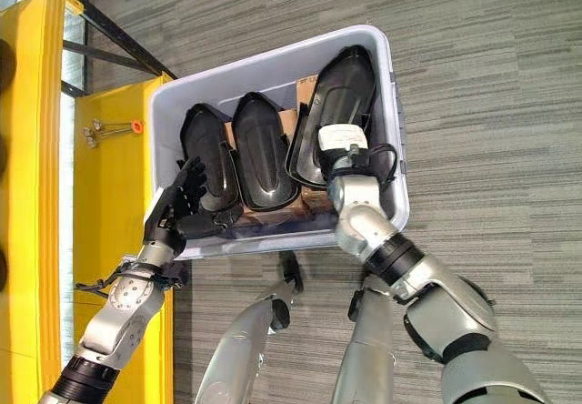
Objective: Move parts from the plastic box to the shelf.
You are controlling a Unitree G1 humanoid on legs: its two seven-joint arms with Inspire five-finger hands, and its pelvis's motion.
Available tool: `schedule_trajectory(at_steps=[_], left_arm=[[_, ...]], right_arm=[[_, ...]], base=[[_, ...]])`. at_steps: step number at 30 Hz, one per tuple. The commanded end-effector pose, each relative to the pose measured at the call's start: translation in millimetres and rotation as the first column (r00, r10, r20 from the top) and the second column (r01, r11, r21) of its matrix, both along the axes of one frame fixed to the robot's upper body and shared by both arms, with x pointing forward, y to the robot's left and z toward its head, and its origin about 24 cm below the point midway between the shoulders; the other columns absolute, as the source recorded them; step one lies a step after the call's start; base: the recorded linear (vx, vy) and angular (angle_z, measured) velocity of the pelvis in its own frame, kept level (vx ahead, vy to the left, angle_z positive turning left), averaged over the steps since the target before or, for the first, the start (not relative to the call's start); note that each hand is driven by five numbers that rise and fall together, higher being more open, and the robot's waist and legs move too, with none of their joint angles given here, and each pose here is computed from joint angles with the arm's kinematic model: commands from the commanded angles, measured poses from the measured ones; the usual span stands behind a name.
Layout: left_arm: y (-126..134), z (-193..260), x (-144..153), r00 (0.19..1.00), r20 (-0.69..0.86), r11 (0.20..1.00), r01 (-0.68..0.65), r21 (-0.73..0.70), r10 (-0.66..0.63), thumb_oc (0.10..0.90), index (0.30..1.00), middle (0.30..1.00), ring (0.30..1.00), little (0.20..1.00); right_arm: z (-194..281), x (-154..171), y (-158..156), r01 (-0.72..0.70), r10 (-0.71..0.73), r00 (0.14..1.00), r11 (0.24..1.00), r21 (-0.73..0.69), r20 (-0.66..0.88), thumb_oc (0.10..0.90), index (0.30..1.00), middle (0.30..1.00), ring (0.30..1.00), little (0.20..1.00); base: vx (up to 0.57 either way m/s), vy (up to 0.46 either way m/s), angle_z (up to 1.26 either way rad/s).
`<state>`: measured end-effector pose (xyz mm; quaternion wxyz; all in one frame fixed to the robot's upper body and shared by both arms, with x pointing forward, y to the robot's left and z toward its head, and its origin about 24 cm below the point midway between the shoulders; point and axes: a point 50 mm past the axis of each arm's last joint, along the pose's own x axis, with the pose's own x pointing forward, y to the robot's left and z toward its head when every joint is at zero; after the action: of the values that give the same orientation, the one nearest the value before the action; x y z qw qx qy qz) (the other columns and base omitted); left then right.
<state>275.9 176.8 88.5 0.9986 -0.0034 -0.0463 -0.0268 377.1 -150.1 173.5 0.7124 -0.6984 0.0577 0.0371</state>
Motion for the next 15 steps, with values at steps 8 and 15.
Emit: schedule_trajectory(at_steps=[8, 15], left_arm=[[4, 53, 5, 0.971, 0.239, 1.0, -0.019, 0.019, 0.014, 0.9, 1.0, 1.0, 1.0, 1.0], [3, 51, 5, 0.971, 0.234, 0.999, -0.039, -0.011, 0.041, 0.9, 1.0, 1.0, 1.0, 1.0]], right_arm=[[-90, -31, -137, 0.396, -0.401, 0.843, 0.914, -0.09, -0.358, 0.9, 1.0, 1.0, 1.0, 1.0], [-101, -43, -158, 0.475, -0.473, 0.802, 0.875, -0.09, -0.365, 0.9, 1.0, 1.0, 1.0, 1.0]], base=[[-0.01, 0.032, -0.03], [-0.01, 0.029, -0.06]])
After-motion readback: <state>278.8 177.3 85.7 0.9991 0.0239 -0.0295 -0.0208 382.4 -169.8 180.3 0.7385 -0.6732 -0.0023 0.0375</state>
